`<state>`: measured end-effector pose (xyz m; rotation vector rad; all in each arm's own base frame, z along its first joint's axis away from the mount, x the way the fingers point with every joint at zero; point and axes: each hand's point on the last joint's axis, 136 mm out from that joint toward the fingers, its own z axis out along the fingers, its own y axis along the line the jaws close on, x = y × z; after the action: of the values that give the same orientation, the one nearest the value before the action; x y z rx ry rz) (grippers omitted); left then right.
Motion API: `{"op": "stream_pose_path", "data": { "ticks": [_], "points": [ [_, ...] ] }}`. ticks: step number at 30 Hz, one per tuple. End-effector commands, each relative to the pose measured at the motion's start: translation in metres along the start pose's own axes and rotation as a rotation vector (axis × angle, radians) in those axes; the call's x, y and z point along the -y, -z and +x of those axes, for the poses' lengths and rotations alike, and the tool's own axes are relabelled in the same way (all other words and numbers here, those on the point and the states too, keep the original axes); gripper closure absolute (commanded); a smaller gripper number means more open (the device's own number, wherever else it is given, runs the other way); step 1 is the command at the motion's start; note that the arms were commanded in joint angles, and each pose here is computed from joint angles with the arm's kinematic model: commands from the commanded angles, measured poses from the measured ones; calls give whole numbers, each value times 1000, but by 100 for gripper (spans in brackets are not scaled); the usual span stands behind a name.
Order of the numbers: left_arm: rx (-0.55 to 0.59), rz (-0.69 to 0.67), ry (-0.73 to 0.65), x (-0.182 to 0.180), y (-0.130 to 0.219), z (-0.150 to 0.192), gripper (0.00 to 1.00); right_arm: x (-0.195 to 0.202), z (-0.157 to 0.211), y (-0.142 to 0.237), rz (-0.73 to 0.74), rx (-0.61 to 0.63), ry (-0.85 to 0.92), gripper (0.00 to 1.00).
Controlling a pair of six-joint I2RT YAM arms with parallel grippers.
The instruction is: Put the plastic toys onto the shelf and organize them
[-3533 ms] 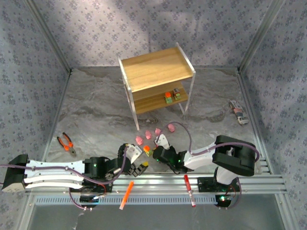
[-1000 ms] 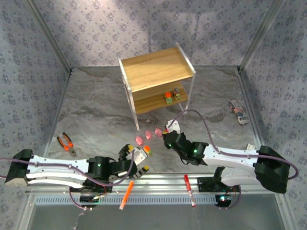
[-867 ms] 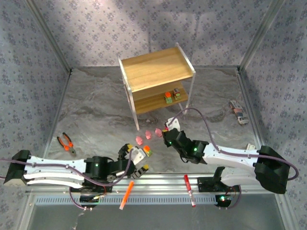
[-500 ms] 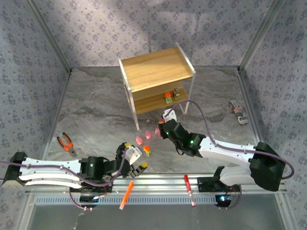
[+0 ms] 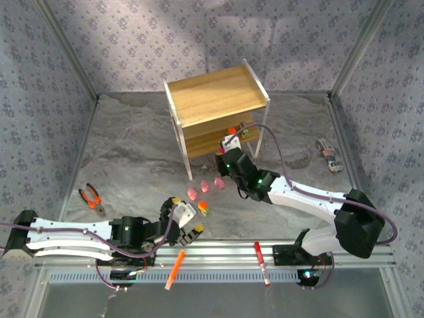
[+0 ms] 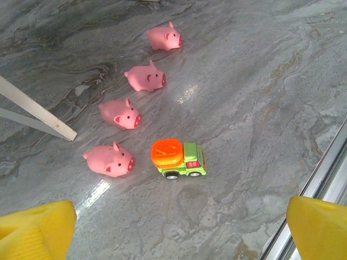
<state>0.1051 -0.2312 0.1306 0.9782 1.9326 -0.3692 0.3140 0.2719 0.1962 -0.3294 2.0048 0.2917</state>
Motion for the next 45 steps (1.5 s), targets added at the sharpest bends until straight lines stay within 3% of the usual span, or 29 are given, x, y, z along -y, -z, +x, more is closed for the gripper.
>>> {"op": "stream_pose_path", "data": {
  "ticks": [1, 22, 45],
  "points": [
    [1, 0, -16, 1, 1, 1, 1, -2, -22, -3, -9, 26, -5, 75],
    [2, 9, -12, 2, 1, 1, 0, 6, -45, -28, 31, -25, -31, 76],
    [-6, 0, -17, 1, 0, 2, 1, 11, -38, -49, 40, -91, -31, 76]
  ]
}}
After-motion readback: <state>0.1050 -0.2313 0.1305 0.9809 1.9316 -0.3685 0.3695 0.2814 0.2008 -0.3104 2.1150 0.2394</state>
